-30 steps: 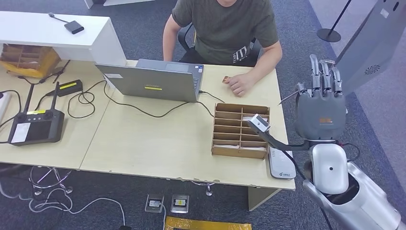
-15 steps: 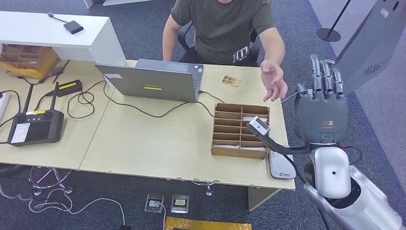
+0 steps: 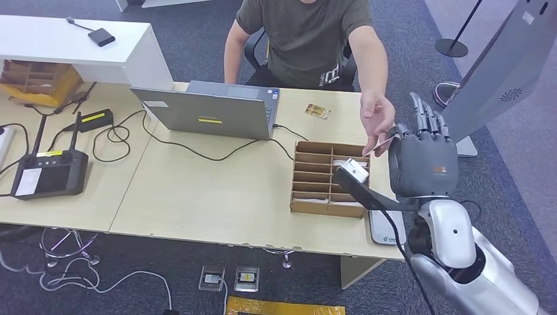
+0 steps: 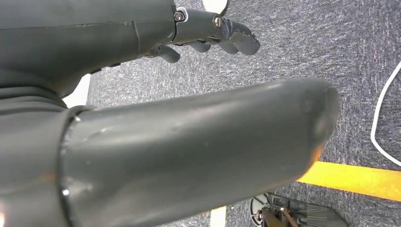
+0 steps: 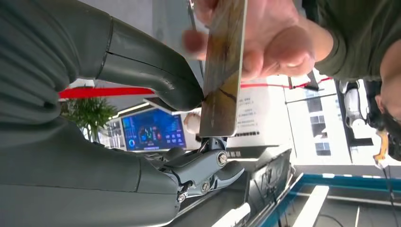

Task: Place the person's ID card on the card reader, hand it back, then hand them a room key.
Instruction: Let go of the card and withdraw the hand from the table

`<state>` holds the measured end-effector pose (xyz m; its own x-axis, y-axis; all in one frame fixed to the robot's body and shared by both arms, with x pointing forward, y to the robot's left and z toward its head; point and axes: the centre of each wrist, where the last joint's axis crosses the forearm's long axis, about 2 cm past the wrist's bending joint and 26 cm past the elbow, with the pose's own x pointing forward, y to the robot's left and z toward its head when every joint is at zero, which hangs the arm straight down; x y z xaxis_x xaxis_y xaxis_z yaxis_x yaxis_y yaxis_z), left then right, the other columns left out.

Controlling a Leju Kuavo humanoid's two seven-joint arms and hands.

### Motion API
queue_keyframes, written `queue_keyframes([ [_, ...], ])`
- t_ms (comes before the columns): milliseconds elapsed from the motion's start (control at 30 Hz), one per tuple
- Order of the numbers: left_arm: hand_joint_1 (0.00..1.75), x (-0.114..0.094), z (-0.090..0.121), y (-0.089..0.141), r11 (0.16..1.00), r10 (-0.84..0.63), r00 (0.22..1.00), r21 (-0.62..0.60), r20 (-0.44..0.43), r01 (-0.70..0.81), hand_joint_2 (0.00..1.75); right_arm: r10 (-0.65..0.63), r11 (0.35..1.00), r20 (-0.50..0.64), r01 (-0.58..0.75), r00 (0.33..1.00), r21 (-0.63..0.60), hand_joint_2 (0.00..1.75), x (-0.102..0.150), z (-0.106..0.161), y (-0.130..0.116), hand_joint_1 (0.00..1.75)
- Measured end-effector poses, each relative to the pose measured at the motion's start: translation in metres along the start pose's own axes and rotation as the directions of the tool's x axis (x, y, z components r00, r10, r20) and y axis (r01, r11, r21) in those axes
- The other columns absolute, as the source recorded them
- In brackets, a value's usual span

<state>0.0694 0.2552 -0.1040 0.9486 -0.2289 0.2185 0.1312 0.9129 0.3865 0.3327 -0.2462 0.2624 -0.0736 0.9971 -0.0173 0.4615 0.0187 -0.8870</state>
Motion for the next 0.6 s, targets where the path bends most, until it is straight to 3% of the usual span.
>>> queue_keyframes([
  [600, 0.0, -0.001, 0.0, 0.001, 1.0, 0.028, 1.0, 0.006, -0.01, -0.028, 0.0, -0.012, 0.997, -0.044, 0.015, 0.999, 0.079, 1.75, 0.011, -0.007, 0.027, 1.75],
])
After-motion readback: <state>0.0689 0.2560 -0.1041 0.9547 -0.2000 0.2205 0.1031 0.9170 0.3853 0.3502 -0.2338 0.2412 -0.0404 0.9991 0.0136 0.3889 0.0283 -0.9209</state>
